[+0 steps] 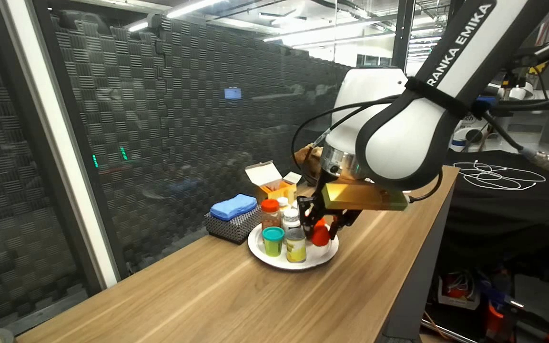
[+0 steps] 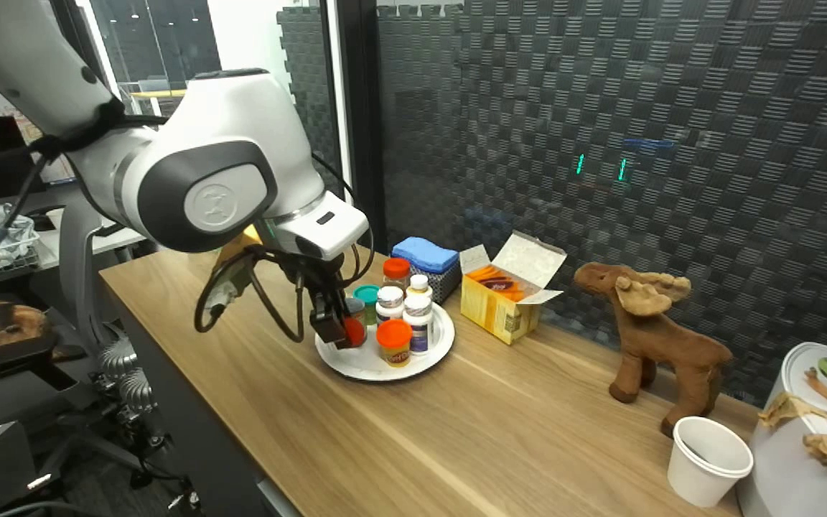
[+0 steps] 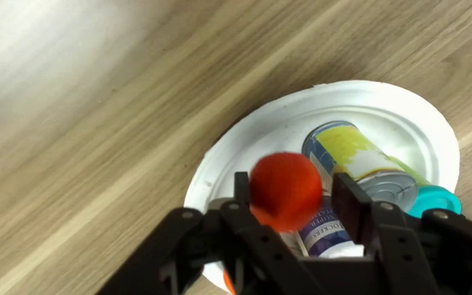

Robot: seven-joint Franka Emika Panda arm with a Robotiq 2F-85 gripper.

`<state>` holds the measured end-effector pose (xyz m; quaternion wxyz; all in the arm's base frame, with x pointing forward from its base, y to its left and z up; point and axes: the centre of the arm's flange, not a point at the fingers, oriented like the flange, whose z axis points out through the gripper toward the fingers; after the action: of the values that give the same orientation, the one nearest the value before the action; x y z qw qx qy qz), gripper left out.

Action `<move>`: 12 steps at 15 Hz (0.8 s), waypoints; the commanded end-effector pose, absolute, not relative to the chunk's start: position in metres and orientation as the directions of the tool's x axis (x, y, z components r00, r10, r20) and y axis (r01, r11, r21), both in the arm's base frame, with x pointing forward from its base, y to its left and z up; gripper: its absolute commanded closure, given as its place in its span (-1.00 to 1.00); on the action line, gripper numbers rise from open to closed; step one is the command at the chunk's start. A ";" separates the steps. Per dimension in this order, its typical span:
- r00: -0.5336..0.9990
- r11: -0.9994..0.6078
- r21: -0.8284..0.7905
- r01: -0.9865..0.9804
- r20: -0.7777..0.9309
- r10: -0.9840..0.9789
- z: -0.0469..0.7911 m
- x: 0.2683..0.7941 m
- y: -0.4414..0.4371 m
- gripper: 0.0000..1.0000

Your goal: Put the bottles on the tray

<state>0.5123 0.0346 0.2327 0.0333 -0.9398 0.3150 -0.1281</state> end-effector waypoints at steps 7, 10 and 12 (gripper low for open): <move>0.759 -0.820 -0.219 -0.529 0.311 -0.573 0.288 0.478 0.051 -1.00; 0.806 -0.840 -0.176 -0.513 0.238 -0.542 0.314 0.472 0.064 -1.00; 0.844 -0.856 -0.090 -0.508 0.146 -0.516 0.333 0.468 0.077 -1.00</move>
<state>0.4813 0.0599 0.2878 0.0415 -0.9494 0.2806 -0.1348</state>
